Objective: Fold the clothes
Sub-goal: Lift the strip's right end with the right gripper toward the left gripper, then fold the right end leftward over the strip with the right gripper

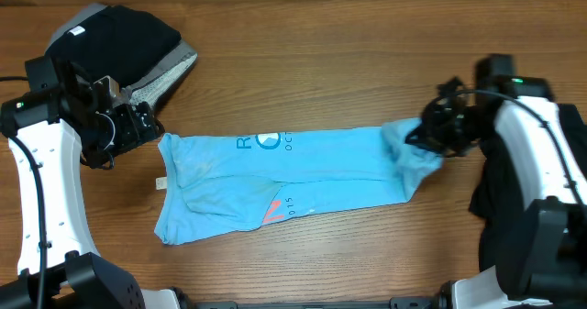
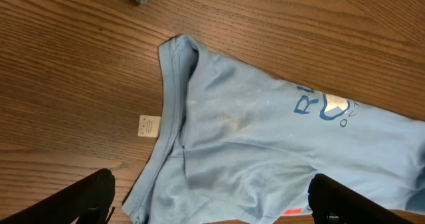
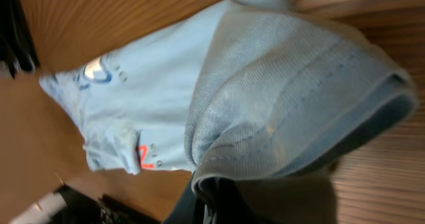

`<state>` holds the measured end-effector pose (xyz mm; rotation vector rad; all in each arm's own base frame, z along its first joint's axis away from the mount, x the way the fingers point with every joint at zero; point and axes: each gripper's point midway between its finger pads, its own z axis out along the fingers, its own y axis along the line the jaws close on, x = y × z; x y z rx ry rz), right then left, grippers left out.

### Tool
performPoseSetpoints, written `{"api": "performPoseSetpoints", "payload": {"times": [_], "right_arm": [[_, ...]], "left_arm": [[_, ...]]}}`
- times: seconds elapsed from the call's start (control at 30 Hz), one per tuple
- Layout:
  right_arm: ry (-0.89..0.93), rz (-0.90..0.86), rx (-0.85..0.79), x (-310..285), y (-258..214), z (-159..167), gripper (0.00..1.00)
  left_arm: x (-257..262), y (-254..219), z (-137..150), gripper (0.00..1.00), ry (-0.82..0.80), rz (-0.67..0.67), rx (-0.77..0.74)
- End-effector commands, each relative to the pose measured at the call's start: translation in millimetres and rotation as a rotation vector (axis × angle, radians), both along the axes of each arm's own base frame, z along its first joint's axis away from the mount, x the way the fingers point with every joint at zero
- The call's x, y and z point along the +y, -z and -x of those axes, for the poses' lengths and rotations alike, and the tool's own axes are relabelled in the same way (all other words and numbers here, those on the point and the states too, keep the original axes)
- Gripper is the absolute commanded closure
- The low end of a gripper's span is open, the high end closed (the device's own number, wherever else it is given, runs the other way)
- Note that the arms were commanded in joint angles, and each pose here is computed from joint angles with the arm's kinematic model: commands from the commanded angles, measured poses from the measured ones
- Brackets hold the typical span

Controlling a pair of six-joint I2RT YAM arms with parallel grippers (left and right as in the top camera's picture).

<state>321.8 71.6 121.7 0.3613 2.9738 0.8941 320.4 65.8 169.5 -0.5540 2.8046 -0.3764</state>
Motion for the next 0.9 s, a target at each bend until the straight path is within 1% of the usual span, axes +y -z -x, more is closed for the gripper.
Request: {"api": "performPoseSetpoints", "payload": {"times": [0.0,0.13,0.27,0.43,0.57,0.63,0.67,0.73,0.77,0.87], "right_arm": [[-0.032,0.007,0.006,36.1,-8.2,2.3,0.96],[-0.069,0.072,0.037,69.1,0.2,11.7,0.96],[-0.118,0.11,0.025,97.6,6.6,16.9,0.96],[-0.103,0.172,0.0,118.0,12.1,16.9,0.96],[-0.079,0.219,-0.025,120.7,14.4,13.4,0.96],[-0.081,0.217,-0.027,121.9,14.3,13.5,0.92],[-0.081,0.217,-0.027,122.0,14.3,13.4,0.86],[-0.088,0.186,-0.029,127.3,12.1,13.1,0.85],[-0.098,0.151,-0.032,133.3,9.5,12.9,0.82],[-0.166,0.017,-0.066,155.7,-2.8,11.8,0.82]], "left_arm": [[2.0,-5.9,-1.1,0.04,0.021,-0.007,-0.023],[1.7,-5.6,-0.3,0.04,0.021,-0.006,-0.02],[1.7,-5.6,-0.2,0.04,0.021,-0.005,-0.019],[1.5,-5.5,0.1,0.04,0.021,-0.005,-0.018],[1.0,-5.2,1.4,0.04,0.021,-0.002,-0.012],[0.9,-5.1,1.7,0.04,0.022,-0.002,-0.011],[1.0,-5.1,1.7,0.04,0.021,-0.002,-0.011],[1.0,-5.3,1.5,0.04,0.022,-0.003,-0.012],[0.9,-5.2,1.6,0.04,0.022,-0.002,-0.012],[1.0,-5.3,1.5,0.04,0.021,-0.002,-0.012]]}}
